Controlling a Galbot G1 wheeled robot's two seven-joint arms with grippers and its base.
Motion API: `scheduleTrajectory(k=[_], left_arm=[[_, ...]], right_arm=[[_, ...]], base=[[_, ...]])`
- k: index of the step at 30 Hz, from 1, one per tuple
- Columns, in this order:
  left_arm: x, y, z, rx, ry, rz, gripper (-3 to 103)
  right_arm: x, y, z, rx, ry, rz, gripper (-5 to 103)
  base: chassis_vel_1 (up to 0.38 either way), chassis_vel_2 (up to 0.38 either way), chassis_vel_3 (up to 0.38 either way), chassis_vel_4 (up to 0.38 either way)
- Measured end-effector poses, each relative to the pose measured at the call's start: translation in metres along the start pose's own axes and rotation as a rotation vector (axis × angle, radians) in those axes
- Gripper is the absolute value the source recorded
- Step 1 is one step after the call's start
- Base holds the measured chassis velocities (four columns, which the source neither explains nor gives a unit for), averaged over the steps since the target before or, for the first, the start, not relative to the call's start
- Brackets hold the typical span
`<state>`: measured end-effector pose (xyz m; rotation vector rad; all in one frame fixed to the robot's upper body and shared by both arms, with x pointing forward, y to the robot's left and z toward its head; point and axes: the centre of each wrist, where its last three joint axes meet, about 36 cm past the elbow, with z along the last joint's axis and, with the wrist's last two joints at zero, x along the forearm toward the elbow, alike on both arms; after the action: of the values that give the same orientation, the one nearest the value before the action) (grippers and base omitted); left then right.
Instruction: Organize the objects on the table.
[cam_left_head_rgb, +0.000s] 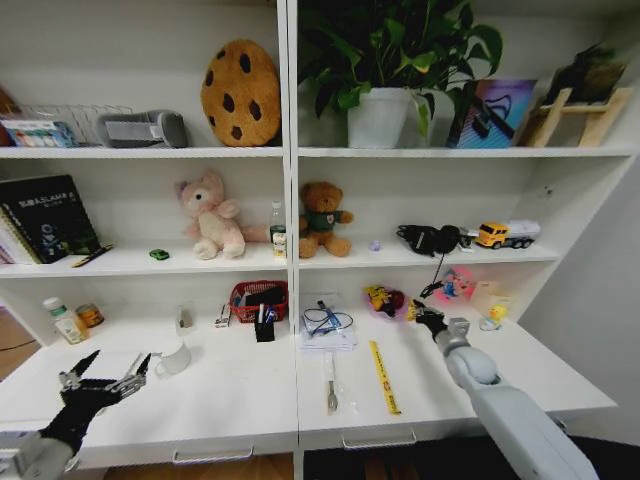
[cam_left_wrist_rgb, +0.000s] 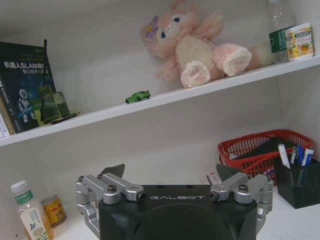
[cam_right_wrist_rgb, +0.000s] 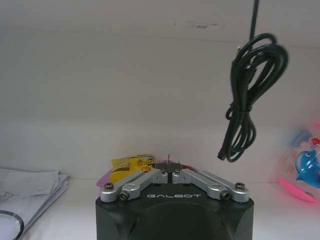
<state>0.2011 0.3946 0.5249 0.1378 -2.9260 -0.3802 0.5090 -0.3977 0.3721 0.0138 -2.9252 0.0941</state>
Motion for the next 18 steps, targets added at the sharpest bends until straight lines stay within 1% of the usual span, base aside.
scheduleTrajectory(k=[3,5,7,11,14,18], left_arm=[[0.000,0.000,0.000,0.000,0.000,0.000,100],[0.000,0.000,0.000,0.000,0.000,0.000,100],[0.000,0.000,0.000,0.000,0.000,0.000,100],[0.000,0.000,0.000,0.000,0.000,0.000,100],[0.000,0.000,0.000,0.000,0.000,0.000,100],[0.000,0.000,0.000,0.000,0.000,0.000,100]], right_arm=[[-0.020,0.002,-0.001,0.007,-0.005,0.005,0],[-0.028,0.001,-0.003,0.012,-0.012,0.009,0],[-0.046,-0.004,-0.008,0.019,-0.021,0.023,0],[-0.055,-0.006,-0.008,0.017,-0.019,0.029,0],[-0.073,-0.011,-0.001,0.014,-0.017,0.042,0],[-0.077,-0.010,0.004,0.015,-0.012,0.040,0]], base=[[0.000,0.000,0.000,0.000],[0.000,0.000,0.000,0.000],[0.000,0.000,0.000,0.000],[0.000,0.000,0.000,0.000],[0.000,0.000,0.000,0.000],[0.000,0.000,0.000,0.000]])
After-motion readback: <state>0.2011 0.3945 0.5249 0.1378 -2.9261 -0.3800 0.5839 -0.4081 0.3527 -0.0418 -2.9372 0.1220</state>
